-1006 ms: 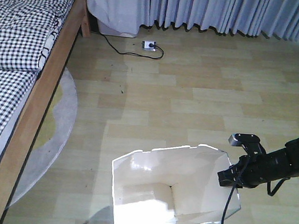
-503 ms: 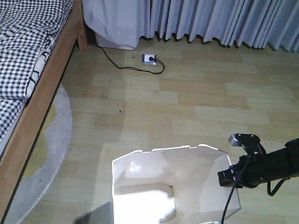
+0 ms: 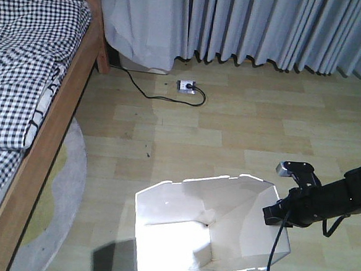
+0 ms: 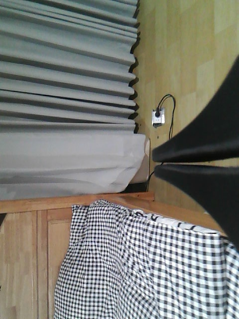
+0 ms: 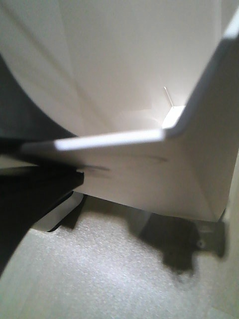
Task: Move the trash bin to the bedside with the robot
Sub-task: 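Carry the bin with the right gripper while driving toward the bedside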
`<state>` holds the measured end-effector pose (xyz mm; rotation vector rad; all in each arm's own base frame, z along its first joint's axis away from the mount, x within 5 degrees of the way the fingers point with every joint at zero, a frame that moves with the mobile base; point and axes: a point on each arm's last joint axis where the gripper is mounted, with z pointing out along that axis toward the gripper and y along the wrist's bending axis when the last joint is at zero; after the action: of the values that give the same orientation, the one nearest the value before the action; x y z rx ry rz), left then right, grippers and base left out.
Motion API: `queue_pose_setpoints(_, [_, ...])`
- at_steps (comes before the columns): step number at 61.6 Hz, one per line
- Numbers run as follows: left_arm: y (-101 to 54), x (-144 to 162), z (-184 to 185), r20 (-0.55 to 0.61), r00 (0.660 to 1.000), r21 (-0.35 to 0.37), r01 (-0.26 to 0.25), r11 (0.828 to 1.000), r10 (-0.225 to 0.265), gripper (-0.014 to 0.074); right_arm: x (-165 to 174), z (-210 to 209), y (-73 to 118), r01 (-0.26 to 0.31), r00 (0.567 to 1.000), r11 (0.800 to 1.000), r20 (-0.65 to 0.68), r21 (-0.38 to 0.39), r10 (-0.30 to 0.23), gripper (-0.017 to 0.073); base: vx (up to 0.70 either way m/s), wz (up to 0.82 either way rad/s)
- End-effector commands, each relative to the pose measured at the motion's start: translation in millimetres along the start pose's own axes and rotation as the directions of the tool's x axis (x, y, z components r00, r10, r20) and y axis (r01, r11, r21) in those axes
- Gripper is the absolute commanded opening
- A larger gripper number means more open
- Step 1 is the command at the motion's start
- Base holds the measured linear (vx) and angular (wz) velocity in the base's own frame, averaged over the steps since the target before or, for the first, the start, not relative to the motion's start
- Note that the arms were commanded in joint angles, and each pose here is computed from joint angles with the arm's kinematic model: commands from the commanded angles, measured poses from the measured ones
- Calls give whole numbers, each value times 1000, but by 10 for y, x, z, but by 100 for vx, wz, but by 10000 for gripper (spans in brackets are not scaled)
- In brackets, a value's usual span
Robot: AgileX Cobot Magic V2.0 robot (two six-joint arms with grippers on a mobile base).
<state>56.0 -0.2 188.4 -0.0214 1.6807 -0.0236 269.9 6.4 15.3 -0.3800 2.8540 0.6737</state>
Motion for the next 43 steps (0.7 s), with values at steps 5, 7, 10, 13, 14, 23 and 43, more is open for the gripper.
queue_pose_setpoints(5, [-2, -14, 1, 73, 997, 6, 14, 1000, -15, -6, -172, -184, 218, 13, 994, 983, 106, -181, 7, -3, 25, 5])
queue_pose_setpoints(7, [-2, -14, 1, 73, 997, 6, 14, 1000, -15, -6, -172, -184, 218, 13, 994, 983, 106, -181, 7, -3, 23, 4])
queue_pose_setpoints(10, [-2, -14, 1, 73, 997, 6, 14, 1000, -15, -6, -172, -184, 218, 13, 994, 983, 106, -181, 7, -3, 23, 2])
queue_pose_setpoints(13, [-2, -14, 1, 73, 997, 6, 14, 1000, -15, -6, -172, -184, 218, 13, 994, 983, 106, -181, 7, -3, 23, 0])
queue_pose_setpoints(14, [-2, -14, 1, 73, 997, 6, 14, 1000, -15, -6, -172, -184, 218, 13, 994, 983, 106, -181, 7, -3, 23, -1])
queue_pose_setpoints(23, [-2, -14, 1, 73, 997, 6, 14, 1000, -15, -6, -172, -184, 218, 13, 994, 983, 106, -181, 7, -3, 23, -4])
queue_pose_setpoints(43, [-2, -14, 1, 73, 997, 6, 14, 1000, -15, -6, -172, -184, 218, 13, 994, 983, 106, -181, 7, -3, 24, -4])
